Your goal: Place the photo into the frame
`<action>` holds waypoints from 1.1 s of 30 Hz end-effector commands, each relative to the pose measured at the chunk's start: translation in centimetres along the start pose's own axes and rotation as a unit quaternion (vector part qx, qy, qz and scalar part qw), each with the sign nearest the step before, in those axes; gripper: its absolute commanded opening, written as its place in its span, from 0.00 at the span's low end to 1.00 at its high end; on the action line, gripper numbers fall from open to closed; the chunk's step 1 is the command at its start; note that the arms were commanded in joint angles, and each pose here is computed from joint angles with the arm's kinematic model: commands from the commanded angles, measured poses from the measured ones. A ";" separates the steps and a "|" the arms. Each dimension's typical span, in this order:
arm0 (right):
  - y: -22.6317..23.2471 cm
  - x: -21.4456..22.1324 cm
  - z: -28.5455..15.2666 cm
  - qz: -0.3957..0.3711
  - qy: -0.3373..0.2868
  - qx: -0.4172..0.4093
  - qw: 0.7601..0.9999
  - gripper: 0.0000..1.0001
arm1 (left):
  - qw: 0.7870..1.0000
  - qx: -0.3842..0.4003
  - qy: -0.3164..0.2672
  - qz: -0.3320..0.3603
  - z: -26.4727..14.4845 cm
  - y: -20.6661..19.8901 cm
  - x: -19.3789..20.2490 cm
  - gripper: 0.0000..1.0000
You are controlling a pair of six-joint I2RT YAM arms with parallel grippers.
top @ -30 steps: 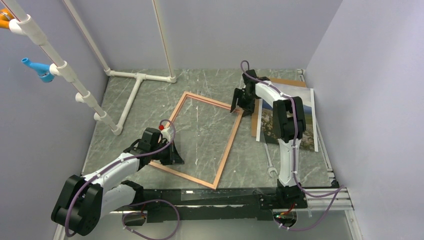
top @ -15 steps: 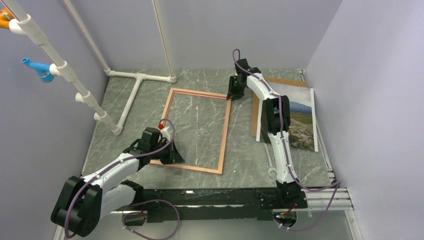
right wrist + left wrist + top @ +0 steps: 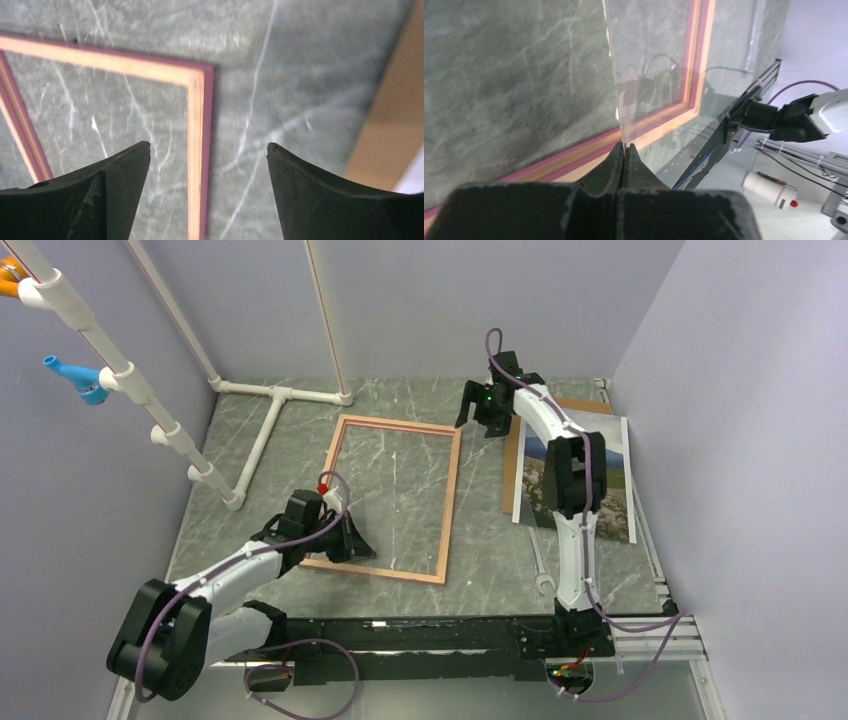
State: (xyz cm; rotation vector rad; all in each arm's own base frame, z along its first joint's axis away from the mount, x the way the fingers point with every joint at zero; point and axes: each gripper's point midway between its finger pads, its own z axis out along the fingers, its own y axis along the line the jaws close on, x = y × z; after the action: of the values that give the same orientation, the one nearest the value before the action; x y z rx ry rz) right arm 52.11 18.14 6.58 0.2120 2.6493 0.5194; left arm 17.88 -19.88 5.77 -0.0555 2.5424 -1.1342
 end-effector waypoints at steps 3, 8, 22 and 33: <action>1.8 0.1 -8.5 -0.006 -0.059 -0.037 0.998 0.91 | 0.993 0.104 -0.050 -0.017 0.8 -5.5 -5.3 0.00; 2.0 3.3 -12.3 0.010 -0.058 -0.077 0.995 0.91 | 0.988 0.135 -0.077 -0.019 0.8 -7.5 -8.7 0.00; -0.9 11.7 -16.6 0.027 -0.015 -0.075 0.997 0.91 | 0.975 0.084 -0.183 -0.090 -2.7 -3.1 -13.9 0.00; -0.3 18.6 -17.5 0.104 0.031 -0.137 0.985 0.91 | 0.967 0.000 -0.237 -0.094 -5.3 -0.3 -13.7 0.27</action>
State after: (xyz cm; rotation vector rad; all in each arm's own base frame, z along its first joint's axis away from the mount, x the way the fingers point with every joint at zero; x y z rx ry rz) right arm 29.66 15.05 13.07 0.3298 2.6331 0.8142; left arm 28.92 -15.38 12.65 -0.5207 2.1707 -1.1552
